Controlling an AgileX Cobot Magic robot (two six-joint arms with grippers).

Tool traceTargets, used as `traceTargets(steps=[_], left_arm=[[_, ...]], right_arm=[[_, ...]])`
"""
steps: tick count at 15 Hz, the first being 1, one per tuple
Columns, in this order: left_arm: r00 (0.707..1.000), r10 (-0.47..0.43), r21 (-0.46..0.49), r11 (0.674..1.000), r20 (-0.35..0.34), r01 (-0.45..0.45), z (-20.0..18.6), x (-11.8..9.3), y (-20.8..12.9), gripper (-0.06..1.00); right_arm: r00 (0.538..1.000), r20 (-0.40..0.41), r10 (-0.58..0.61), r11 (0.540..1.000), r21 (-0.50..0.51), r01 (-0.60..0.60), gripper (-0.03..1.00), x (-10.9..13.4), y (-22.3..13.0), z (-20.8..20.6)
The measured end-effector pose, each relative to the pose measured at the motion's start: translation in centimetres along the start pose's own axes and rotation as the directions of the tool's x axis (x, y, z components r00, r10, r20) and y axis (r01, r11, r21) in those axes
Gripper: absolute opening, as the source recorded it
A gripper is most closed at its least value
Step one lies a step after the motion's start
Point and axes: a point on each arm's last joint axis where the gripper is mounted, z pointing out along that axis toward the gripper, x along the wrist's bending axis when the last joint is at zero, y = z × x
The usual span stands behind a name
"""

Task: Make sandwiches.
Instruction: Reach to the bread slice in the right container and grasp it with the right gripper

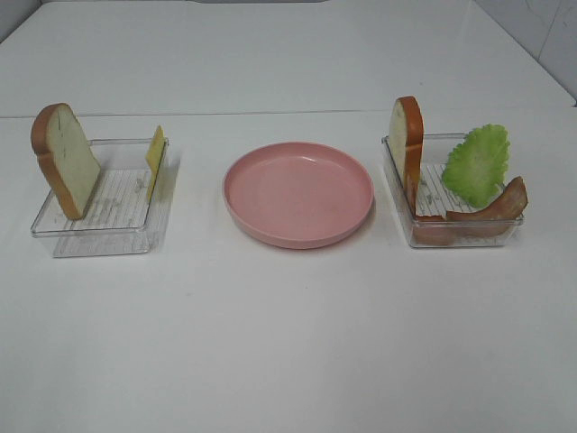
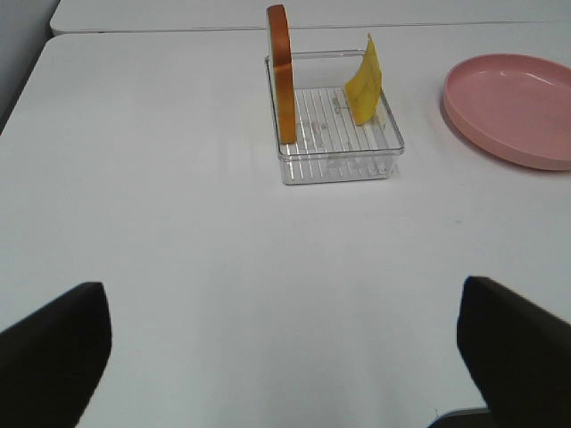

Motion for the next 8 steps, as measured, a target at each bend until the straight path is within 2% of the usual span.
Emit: traceTargets(steps=[8], left_arm=[[1.0,0.0,0.0,1.0,0.0,0.0,0.0,0.0,0.0,0.97]], right_arm=[[1.0,0.0,0.0,1.0,0.0,0.0,0.96,0.0,0.0,0.0]])
